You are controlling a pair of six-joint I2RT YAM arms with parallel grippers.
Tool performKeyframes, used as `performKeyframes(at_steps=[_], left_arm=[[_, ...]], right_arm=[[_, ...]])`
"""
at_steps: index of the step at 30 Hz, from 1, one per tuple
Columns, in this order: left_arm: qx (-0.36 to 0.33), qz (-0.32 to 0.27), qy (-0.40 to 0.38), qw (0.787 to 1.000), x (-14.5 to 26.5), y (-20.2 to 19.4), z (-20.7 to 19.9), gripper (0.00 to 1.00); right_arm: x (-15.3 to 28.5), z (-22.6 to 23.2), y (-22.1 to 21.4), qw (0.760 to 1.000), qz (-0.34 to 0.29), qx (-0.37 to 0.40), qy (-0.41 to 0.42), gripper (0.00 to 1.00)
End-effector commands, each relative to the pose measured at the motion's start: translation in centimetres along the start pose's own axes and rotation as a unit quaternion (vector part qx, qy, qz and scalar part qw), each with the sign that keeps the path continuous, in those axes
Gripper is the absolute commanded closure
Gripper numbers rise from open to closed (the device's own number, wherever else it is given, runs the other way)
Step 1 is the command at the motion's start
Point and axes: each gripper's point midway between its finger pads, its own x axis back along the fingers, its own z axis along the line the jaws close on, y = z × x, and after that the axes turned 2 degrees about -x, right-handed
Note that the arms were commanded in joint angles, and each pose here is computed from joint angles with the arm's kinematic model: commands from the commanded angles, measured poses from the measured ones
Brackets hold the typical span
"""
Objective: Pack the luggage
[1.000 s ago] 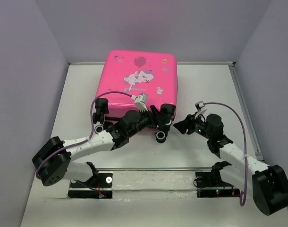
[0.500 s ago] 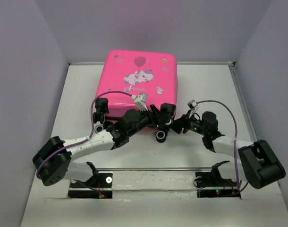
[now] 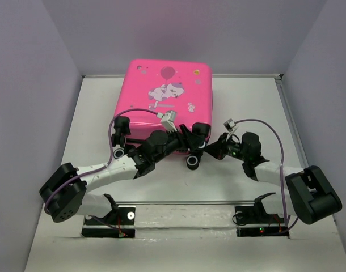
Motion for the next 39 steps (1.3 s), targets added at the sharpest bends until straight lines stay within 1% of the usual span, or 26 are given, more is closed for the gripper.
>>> performKeyframes(at_steps=[1, 7, 9, 10, 11, 13, 15, 16, 18, 21, 22, 23, 24, 25, 26, 28, 29, 30, 31, 32, 34, 35, 36, 37, 38, 39], left_arm=[[-0.017, -0.051, -0.031, 0.998, -0.7, 3.1, -2.0, 0.94], [-0.015, -0.051, -0.029, 0.998, -1.0, 3.1, -1.9, 0.94], [-0.015, -0.054, -0.033, 0.998, -1.3, 3.5, -2.3, 0.94], [-0.017, -0.057, -0.037, 0.998, -1.8, 3.9, -2.9, 0.94], [-0.018, -0.058, -0.039, 0.997, -2.2, 4.1, -3.2, 0.94], [-0.022, -0.045, -0.063, 0.997, -3.8, 4.6, -5.0, 0.94], [-0.023, -0.032, -0.081, 0.996, -6.3, 5.0, -6.8, 0.94], [-0.022, -0.027, -0.095, 0.995, -7.2, 5.2, -7.8, 0.94], [-0.013, -0.013, -0.115, 0.993, -9.1, 5.5, -9.5, 0.94], [-0.03, 0.011, -0.134, 0.99, -12.4, 4.8, -13.0, 0.94], [-0.04, 0.026, -0.15, 0.988, -12.7, 5.0, -15.3, 0.94], [-0.047, 0.041, -0.148, 0.987, -13.1, 4.4, -15.4, 0.89], [-0.06, 0.049, -0.146, 0.986, -13.1, 4.1, -15.2, 0.75], [-0.071, 0.049, -0.138, 0.987, -12.8, 4.2, -14.9, 0.39], [-0.085, 0.057, -0.115, 0.988, -11.5, 4.7, -14.5, 0.26], [-0.113, 0.075, -0.071, 0.988, -9.8, 4.3, -11.9, 0.05], [-0.121, 0.055, -0.07, 0.989, -7.6, 6.8, -12.5, 0.02], [-0.128, 0.048, -0.054, 0.989, -6.4, 7.6, -11.9, 0.01], [-0.138, 0.049, -0.017, 0.989, -5.1, 7.7, -9.7, 0.01], [-0.142, 0.017, -0.019, 0.99, -2.2, 10.4, -10.5, 0.01], [-0.141, -0.005, 0.015, 0.99, 0.9, 12.2, -8.7, 0.01], [-0.14, -0.021, 0.046, 0.989, 3.9, 12.7, -6.8, 0.01], [-0.134, -0.04, 0.083, 0.987, 5.4, 14.1, -4.1, 0.01], [-0.129, -0.021, 0.129, 0.983, 6.8, 12.6, -0.2, 0.01], [-0.127, -0.036, 0.145, 0.981, 8.7, 13.3, 0.9, 0.01], [-0.127, -0.023, 0.206, 0.97, 10.2, 12.8, 5.6, 0.01]], right_arm=[[-0.8, 4.1, 5.5, 0.992, -0.084, 0.071, 0.064, 0.93], [-0.5, 4.9, 5.0, 0.992, -0.098, 0.071, 0.043, 0.93], [-0.4, 5.2, 4.2, 0.993, -0.092, 0.078, 0.023, 0.93], [-0.3, 4.1, 3.3, 0.994, -0.086, 0.067, -0.018, 0.93], [-0.3, 5.4, 2.7, 0.994, -0.086, 0.071, -0.011, 0.93], [-0.2, 5.1, 1.8, 0.993, -0.091, 0.063, -0.046, 0.93], [-0.5, 6.6, 0.8, 0.991, -0.093, 0.069, -0.06, 0.93], [-0.8, 7.6, 0.0, 0.993, -0.083, 0.073, -0.045, 0.93], [-1.3, 7.7, 0.8, 0.989, -0.108, 0.072, -0.074, 0.93], [-2.6, 8.4, 1.8, 0.983, -0.138, 0.067, -0.098, 0.93], [-2.8, 8.2, 2.2, 0.981, -0.148, 0.06, -0.105, 0.93], [-3.1, 8.1, 2.6, 0.979, -0.159, 0.055, -0.111, 0.93], [-3.4, 7.7, 3.2, 0.976, -0.173, 0.05, -0.124, 0.93], [-3.5, 7.5, 3.4, 0.974, -0.176, 0.047, -0.132, 0.93], [-3.6, 6.9, 3.3, 0.973, -0.172, 0.045, -0.15, 0.93], [-3.6, 6.5, 3.3, 0.97, -0.175, 0.041, -0.161, 0.93], [-3.6, 6.2, 3.3, 0.969, -0.176, 0.039, -0.168, 0.93], [-3.7, 6.2, 3.2, 0.969, -0.175, 0.038, -0.169, 0.93], [-3.9, 6.0, 2.9, 0.97, -0.17, 0.039, -0.171, 0.93], [-4.0, 6.0, 2.9, 0.97, -0.169, 0.039, -0.172, 0.93], [-3.9, 5.6, 2.7, 0.97, -0.165, 0.043, -0.175, 0.93], [-3.7, 5.4, 2.3, 0.971, -0.156, 0.044, -0.178, 0.93], [-3.5, 5.1, 2.3, 0.97, -0.153, 0.043, -0.182, 0.93], [-3.4, 5.1, 2.1, 0.971, -0.149, 0.041, -0.182, 0.93], [-2.9, 4.7, 2.1, 0.97, -0.146, 0.04, -0.189, 0.93], [-2.7, 4.6, 2.0, 0.97, -0.142, 0.043, -0.193, 0.93]])
